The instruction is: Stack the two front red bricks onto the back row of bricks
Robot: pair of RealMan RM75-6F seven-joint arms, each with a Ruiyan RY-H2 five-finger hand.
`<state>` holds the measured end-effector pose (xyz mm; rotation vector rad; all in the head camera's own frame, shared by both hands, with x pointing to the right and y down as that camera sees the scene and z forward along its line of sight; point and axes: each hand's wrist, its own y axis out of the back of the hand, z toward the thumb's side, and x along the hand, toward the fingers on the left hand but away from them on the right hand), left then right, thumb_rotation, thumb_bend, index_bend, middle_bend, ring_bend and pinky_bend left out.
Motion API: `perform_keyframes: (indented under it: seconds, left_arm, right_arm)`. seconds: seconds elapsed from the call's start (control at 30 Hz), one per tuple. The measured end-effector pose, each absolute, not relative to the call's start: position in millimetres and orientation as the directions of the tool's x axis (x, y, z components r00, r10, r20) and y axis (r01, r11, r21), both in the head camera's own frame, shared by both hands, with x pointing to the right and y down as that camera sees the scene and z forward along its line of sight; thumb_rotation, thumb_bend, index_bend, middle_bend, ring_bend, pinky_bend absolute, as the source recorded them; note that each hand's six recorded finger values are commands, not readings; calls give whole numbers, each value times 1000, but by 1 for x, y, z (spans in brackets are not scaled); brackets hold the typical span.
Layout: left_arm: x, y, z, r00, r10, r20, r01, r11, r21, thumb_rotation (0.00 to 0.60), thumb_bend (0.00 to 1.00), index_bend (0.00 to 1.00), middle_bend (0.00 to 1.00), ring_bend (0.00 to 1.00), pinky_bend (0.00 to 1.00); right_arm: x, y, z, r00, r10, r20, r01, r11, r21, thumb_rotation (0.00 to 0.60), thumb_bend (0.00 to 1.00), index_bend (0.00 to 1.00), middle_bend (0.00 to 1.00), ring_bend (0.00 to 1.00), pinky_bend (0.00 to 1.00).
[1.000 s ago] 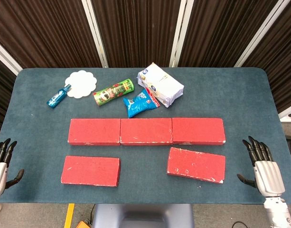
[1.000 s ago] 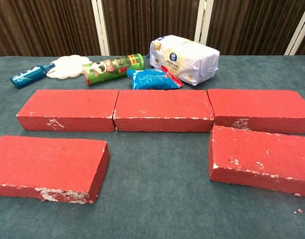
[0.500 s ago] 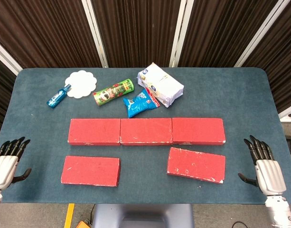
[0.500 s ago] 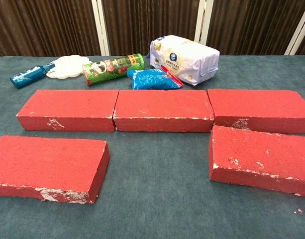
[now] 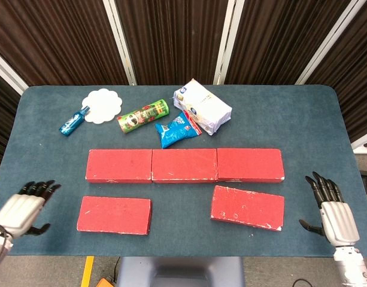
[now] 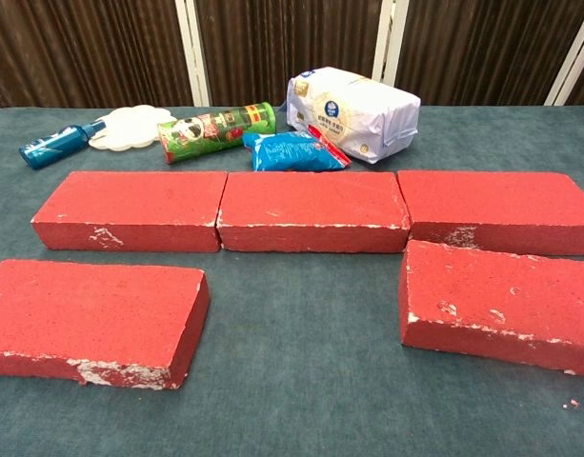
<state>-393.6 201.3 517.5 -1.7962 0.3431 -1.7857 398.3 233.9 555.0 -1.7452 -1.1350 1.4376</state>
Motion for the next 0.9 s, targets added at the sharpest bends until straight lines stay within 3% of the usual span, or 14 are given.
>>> perform_keyframes:
  seconds: [0.4,0.9]
  left_arm:
    - [-330,206,543,189,-495,848,254,-809,-529,600,239,0,0,0,31]
    - [-291,220,574,218,-448,867,197,-850,-489,600,231,0,0,0,38]
  right_arm:
    - [400,233,554,46,889,-456,247,-453,-857,600,0,126,73,28,0]
    - [397,234,560,48,879,-475,234,-472,-850,600,0,126,73,22,0]
